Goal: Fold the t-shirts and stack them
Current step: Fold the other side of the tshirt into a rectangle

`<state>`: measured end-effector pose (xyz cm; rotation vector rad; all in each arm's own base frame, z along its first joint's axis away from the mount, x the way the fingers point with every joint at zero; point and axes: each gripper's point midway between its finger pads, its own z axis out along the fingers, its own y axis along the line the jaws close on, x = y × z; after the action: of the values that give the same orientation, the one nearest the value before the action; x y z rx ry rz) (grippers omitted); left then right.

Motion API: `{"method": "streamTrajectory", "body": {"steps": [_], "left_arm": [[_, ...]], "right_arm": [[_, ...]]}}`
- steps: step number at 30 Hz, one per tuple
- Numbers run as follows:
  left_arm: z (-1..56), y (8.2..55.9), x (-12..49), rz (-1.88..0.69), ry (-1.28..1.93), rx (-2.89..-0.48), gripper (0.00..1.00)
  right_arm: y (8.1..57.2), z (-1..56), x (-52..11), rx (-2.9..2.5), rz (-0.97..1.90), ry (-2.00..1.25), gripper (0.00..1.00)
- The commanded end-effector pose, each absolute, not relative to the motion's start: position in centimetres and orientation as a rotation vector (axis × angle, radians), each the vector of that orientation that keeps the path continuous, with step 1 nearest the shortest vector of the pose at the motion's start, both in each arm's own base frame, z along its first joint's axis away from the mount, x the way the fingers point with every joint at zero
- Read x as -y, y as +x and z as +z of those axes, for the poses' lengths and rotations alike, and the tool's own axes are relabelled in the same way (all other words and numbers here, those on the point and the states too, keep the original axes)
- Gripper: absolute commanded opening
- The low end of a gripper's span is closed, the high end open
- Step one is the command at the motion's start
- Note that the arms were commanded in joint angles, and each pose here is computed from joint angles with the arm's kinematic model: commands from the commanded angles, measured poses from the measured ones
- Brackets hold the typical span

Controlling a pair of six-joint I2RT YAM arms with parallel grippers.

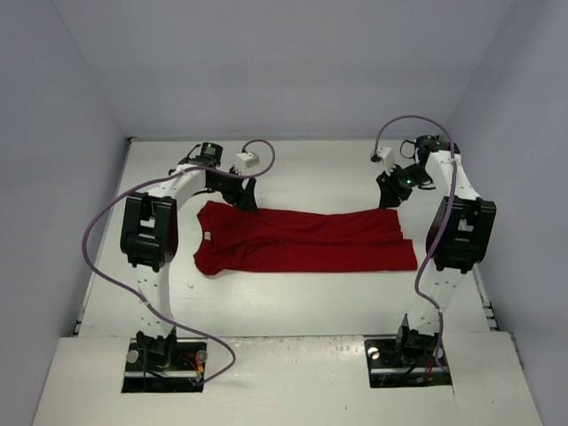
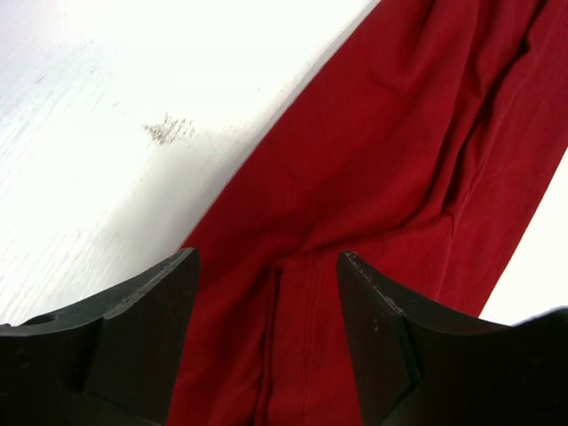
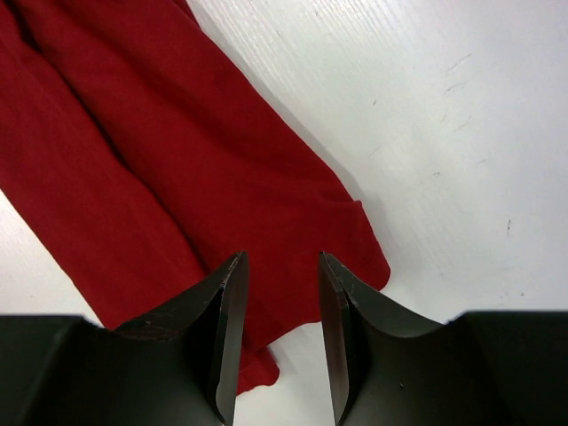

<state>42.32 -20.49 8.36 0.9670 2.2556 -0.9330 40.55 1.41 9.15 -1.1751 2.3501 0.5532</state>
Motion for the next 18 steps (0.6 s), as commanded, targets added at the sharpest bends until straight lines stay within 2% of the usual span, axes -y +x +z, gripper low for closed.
{"method": "streamTrajectory", "body": {"steps": [1,8,18], "left_arm": [[11.4,42.9,22.5,-1.017,0.958,-2.172,0.59],[9.6,41.2,22.5,-1.048,1.006,-2.216,0.51],[9.9,39.1,22.0,-1.074,1.062,-2.208,0.39]], "right_arm": [[39.5,9.9,-1.3,-2.365,0.584,-1.146,0.35],[39.6,9.9,-0.5,-2.374,0.557,-1.142,0.35],[39.2,9.1,-0.3,-2.398,0.560,-1.148,0.35]]}}
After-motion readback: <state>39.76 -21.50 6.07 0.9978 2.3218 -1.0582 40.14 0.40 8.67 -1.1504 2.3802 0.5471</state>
